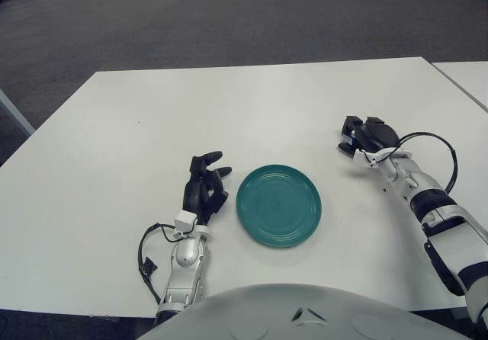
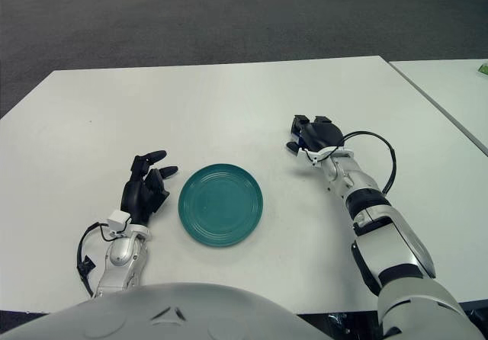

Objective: Put the gum into the plate.

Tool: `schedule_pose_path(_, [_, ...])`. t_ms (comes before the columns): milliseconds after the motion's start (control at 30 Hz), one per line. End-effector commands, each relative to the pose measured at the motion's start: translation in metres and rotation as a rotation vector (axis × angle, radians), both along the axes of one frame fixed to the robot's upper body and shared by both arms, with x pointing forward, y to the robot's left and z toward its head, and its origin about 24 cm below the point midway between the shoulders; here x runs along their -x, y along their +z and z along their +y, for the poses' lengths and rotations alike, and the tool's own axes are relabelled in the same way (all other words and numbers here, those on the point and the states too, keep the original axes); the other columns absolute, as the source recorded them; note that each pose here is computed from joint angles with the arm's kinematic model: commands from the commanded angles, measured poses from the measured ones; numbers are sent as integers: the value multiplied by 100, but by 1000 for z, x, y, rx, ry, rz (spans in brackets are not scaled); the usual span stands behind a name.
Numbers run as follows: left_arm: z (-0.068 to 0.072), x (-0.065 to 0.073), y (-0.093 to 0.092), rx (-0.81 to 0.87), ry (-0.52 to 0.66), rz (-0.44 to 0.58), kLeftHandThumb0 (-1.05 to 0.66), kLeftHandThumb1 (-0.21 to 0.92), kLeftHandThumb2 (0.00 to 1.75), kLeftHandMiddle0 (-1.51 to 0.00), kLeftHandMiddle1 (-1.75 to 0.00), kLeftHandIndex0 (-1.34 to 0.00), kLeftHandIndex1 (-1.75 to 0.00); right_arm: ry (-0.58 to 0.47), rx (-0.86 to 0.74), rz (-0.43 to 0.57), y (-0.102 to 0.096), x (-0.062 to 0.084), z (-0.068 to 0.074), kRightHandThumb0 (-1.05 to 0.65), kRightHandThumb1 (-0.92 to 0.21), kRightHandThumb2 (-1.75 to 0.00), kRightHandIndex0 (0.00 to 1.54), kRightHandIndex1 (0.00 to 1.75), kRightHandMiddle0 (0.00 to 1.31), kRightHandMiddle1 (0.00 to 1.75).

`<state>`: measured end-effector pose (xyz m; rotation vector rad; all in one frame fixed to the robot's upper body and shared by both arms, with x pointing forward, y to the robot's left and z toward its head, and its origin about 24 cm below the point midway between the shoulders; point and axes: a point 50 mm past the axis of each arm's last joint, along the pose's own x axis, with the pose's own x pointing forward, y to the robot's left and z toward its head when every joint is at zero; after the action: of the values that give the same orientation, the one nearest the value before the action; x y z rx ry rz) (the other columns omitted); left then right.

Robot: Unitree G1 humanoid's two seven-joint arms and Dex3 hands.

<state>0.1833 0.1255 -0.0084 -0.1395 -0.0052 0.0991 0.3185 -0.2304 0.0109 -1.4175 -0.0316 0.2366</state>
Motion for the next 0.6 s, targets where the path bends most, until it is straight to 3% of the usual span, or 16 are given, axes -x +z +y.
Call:
schedule_pose_path(0, [0,3,-12,10,-1,72,-81,92,87,-40,-113,-7,-129,11,12,95,-21,14,0,-52,-92,-73,105,175,85,175])
schedule_pose_path(567, [3,-3,-11,0,7,64,-83,92,86,-38,-116,-11,-139,59,-65,0,-9,13,2,-49,-92,-70,115,175,93,175])
